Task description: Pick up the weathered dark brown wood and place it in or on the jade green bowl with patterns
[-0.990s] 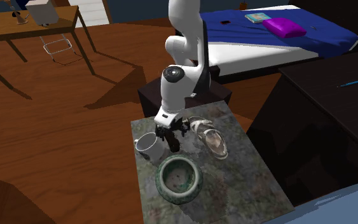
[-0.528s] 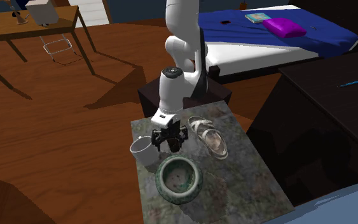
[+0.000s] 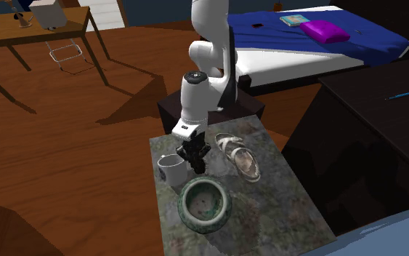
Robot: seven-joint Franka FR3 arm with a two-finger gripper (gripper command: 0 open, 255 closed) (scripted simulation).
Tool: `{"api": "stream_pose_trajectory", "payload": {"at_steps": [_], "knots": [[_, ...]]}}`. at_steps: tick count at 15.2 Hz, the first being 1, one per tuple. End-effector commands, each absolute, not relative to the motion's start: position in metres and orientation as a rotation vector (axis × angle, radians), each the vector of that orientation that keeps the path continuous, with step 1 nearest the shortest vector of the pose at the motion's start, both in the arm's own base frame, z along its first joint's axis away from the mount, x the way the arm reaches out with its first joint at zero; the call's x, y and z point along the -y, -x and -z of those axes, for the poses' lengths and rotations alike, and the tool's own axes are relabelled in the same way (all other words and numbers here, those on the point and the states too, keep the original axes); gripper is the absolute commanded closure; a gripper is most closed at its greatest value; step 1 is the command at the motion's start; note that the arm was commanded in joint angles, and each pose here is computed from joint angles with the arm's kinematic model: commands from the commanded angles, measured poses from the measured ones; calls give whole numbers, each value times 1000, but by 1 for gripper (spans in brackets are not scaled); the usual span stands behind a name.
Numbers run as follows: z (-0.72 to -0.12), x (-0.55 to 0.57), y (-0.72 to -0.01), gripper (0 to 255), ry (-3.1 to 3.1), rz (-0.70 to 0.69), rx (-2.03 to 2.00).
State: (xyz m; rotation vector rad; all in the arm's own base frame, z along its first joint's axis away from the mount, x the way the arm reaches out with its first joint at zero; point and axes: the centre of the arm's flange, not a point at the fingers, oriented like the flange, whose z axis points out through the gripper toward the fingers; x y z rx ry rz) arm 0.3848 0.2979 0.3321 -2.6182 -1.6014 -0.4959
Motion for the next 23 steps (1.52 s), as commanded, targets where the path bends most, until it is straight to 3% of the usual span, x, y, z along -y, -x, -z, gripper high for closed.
{"api": "stream_pose_trajectory", "payload": {"at_steps": [1, 5, 6, 8, 15, 23], "knots": [[-307, -272, -362, 255, 2664, 113, 1613], [-331, -268, -366, 255, 2653, 166, 1613], [-331, -268, -366, 0, 2653, 166, 1613], [-323, -231, -365, 0, 2510, 273, 1624], [-284, -239, -368, 0, 2510, 273, 1624], [-284, -239, -368, 0, 2510, 273, 1624]]}}
